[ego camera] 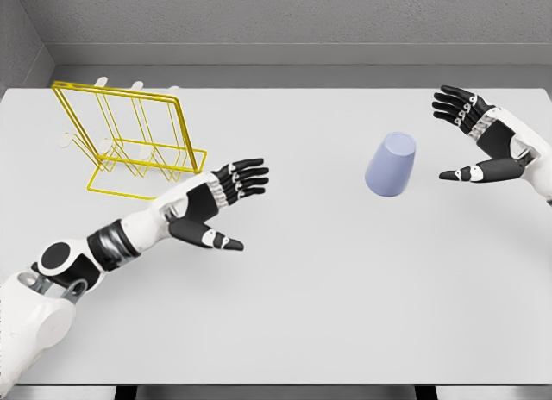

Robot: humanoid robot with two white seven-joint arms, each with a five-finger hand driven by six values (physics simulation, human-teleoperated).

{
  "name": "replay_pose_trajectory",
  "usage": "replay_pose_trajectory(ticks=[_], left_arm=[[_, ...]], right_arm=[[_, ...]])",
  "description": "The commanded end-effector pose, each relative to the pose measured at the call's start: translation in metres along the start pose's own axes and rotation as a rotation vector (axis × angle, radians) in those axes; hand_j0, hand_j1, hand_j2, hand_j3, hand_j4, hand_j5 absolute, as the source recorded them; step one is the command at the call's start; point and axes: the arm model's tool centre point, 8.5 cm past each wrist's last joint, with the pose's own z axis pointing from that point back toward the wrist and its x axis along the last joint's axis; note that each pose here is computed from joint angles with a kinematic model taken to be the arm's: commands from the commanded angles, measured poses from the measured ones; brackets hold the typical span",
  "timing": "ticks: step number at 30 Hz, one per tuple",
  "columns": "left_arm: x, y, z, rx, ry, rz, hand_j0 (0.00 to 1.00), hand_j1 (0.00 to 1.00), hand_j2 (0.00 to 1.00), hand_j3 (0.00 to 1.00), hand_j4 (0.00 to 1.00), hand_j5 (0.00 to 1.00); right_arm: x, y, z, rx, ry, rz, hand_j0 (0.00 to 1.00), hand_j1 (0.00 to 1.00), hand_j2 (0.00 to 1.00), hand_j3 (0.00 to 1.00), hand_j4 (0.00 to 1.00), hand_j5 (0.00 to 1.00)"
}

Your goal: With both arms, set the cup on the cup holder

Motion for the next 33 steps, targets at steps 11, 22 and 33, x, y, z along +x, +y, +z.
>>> replay_pose_trajectory(ticks=[11,22,33], left_arm=[[0.0,-0.003,-0.012,-0.013,0.025,-0.174,1.0,1.0,1.0,1.0,1.0,1.0],[-0.01,-0.009,-0.017,-0.014,-0.054,-0.253,1.0,1.0,1.0,1.0,1.0,1.0],[-0.018,-0.004,-0.017,0.074,-0.014,-0.245,1.0,1.0,1.0,1.0,1.0,1.0]], right_arm=[[-0.049,0.0,0.007,-0.115,0.055,-0.082,1.0,1.0,1.0,1.0,1.0,1.0],[-0.079,0.016,0.003,-0.093,0.137,-0.055,1.0,1.0,1.0,1.0,1.0,1.0],[-0.094,0.028,-0.01,-0.105,0.132,-0.097,1.0,1.0,1.0,1.0,1.0,1.0]])
